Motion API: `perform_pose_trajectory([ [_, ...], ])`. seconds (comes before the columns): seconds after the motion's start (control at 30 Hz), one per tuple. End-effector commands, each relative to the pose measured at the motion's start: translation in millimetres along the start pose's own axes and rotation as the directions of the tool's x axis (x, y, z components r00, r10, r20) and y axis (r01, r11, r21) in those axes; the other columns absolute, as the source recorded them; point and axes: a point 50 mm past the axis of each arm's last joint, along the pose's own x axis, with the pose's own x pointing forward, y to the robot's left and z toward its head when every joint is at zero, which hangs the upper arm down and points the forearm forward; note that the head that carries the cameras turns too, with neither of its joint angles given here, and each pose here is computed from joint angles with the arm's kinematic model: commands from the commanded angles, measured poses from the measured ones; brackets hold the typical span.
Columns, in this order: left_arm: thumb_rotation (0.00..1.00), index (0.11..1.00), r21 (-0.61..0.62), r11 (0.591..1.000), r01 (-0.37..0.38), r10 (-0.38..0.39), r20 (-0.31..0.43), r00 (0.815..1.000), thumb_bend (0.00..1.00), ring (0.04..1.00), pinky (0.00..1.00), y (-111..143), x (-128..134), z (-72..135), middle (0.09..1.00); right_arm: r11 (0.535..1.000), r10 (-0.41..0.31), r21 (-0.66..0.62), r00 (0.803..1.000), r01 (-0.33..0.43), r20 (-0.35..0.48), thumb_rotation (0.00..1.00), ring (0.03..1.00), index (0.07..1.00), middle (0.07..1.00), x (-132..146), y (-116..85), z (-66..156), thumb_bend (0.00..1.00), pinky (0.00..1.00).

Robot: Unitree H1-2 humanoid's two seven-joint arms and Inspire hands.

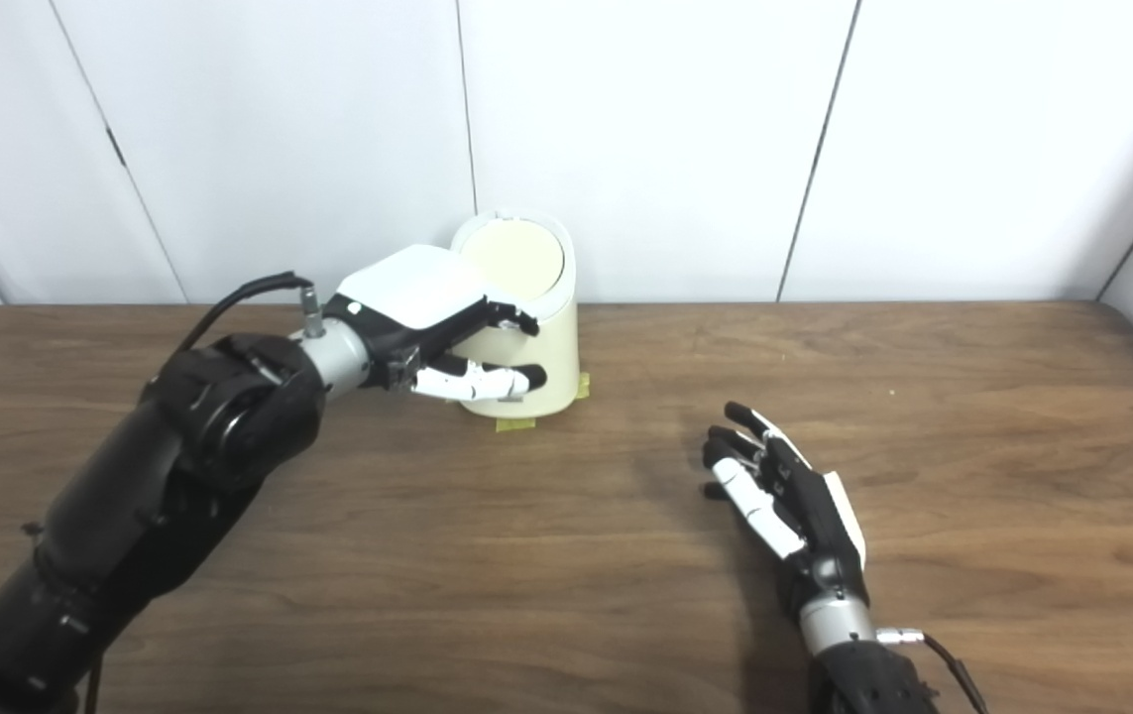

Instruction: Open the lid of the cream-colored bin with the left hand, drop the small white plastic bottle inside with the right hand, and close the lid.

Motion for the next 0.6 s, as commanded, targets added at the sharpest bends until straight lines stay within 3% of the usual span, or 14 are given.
perform_pose_trajectory([
  [0.0, 0.84, 0.825, 0.000, 0.990, -0.139, 0.139, 0.007, 0.990, 0.47, 0.854, 0.80, 37, -10, 6, 0.840, 1.000, 0.015, -0.017, 0.998, -0.014, 0.056, 0.49, 0.744, 0.821, 0.787, 3, 1, 16, 0.45, 0.64],
  [0.23, 0.80, 0.827, -0.064, 0.964, -0.258, 0.256, -0.034, 0.966, 0.45, 0.865, 0.75, 54, -42, 13, 0.857, 1.000, 0.023, -0.017, 0.998, -0.022, 0.050, 0.49, 0.736, 0.790, 0.777, 1, -1, 17, 0.45, 0.64],
  [0.37, 0.77, 0.826, -0.114, 0.939, -0.323, 0.318, -0.066, 0.946, 0.44, 0.867, 0.74, 50, -64, 13, 0.858, 1.000, 0.028, -0.008, 0.999, -0.027, 0.046, 0.47, 0.732, 0.789, 0.778, -1, 0, 19, 0.44, 0.64],
  [0.57, 0.76, 0.837, -0.232, 0.924, -0.304, 0.276, -0.145, 0.950, 0.42, 0.894, 0.79, 26, -92, 5, 0.874, 0.999, 0.036, -0.034, 0.999, -0.035, 0.040, 0.49, 0.730, 0.795, 0.781, -2, 0, 18, 0.44, 0.63],
])
